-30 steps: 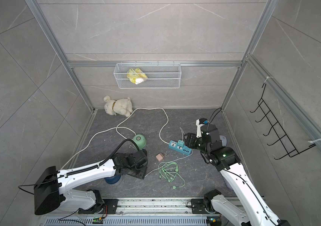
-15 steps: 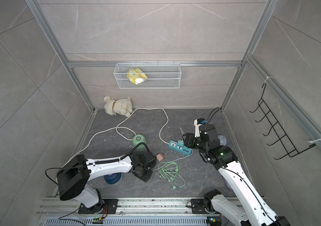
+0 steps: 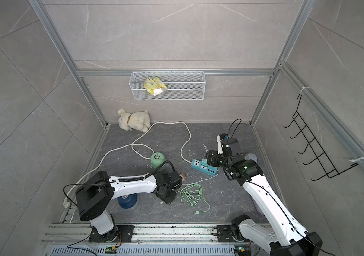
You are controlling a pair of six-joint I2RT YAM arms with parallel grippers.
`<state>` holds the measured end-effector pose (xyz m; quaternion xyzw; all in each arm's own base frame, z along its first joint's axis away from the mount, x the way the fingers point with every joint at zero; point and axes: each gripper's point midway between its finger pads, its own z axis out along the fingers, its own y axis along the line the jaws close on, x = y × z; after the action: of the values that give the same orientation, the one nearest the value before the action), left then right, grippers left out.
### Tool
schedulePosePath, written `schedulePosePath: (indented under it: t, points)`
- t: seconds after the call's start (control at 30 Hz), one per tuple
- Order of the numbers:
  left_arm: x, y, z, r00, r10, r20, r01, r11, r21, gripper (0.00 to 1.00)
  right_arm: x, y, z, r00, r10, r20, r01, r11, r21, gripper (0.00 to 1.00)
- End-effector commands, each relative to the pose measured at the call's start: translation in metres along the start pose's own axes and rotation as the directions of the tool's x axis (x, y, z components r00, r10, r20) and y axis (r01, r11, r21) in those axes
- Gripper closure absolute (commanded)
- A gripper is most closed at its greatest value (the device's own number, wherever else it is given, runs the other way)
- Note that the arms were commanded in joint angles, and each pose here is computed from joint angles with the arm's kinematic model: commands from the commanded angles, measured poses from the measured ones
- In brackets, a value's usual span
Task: Charge the cordless meat grinders
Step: Pick up the charging cable from the center of the board.
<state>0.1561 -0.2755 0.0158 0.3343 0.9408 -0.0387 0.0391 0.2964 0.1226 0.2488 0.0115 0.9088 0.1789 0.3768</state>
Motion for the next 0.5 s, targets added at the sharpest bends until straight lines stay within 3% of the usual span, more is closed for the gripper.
schedulePosePath:
  t: [0.0, 0.17, 0.47]
  points:
    - [-0.001, 0.004, 0.001, 0.999, 0.043, -0.018, -0.044, 0.999, -0.025, 0.85, -0.007, 0.000, -0.001, 1.000, -0.025, 0.005, 0.025, 1.000, 0.015, 0.43]
    - [-0.010, 0.010, -0.013, 0.996, 0.086, 0.028, -0.084, 0.994, -0.062, 1.00, -0.008, 0.000, 0.003, 1.000, -0.027, -0.001, 0.027, 0.999, 0.019, 0.43]
    - [-0.041, 0.028, -0.081, 0.954, 0.167, 0.250, -0.122, 0.975, -0.187, 1.00, -0.007, 0.006, 0.000, 0.999, -0.052, -0.015, 0.051, 0.999, -0.018, 0.43]
